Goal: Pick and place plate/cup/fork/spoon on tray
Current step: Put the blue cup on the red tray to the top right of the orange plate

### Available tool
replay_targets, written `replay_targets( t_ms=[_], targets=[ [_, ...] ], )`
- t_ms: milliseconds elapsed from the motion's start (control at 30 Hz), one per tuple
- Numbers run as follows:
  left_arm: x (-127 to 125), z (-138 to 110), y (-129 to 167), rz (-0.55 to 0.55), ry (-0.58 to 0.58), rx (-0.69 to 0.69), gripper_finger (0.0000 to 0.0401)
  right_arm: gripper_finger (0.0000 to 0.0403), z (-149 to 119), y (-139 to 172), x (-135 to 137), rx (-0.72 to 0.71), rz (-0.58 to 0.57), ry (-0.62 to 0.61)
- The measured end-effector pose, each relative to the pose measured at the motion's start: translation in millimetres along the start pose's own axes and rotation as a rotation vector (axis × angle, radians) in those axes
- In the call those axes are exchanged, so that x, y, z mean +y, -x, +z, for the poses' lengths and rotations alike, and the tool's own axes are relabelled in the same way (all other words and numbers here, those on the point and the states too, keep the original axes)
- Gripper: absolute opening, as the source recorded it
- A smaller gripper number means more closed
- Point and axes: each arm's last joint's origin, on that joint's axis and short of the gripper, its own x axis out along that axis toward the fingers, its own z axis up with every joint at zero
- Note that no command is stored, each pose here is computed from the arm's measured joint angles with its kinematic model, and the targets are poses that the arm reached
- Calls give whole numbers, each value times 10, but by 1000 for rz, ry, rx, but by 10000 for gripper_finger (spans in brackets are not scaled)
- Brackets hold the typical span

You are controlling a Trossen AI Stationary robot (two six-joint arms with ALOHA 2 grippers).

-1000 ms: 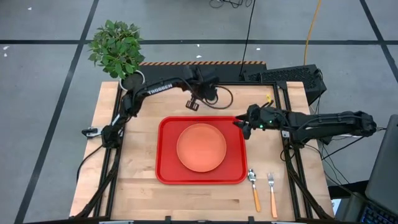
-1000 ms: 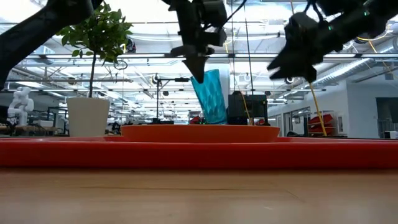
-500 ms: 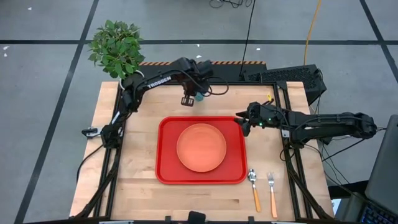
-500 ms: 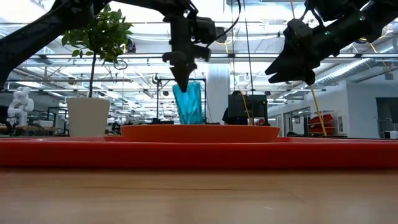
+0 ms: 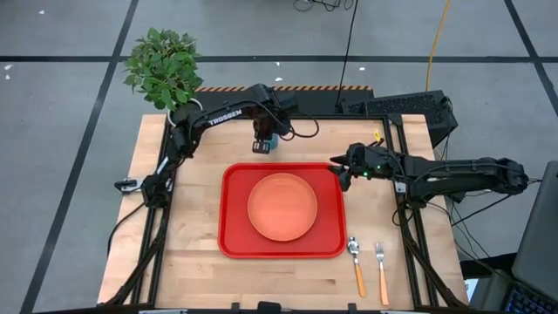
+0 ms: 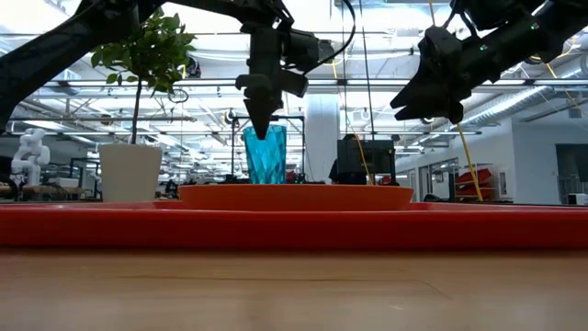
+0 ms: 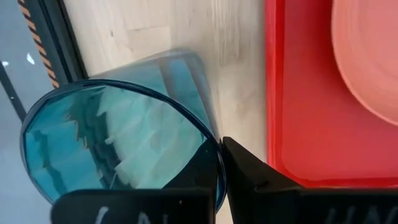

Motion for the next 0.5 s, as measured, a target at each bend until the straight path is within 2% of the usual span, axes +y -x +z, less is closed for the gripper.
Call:
replay_targets(
  t_ms=[167, 300, 500],
  targets=[
    [-12, 57, 4, 20, 16, -41, 12, 164, -1, 0, 0, 2, 2, 0],
    [-55, 83, 8, -24, 4, -67, 20, 164, -1, 0, 0, 2, 2, 0],
    [-211, 219, 29, -19, -79, -122, 10, 164, -1, 0, 0, 2, 2, 4]
  ],
)
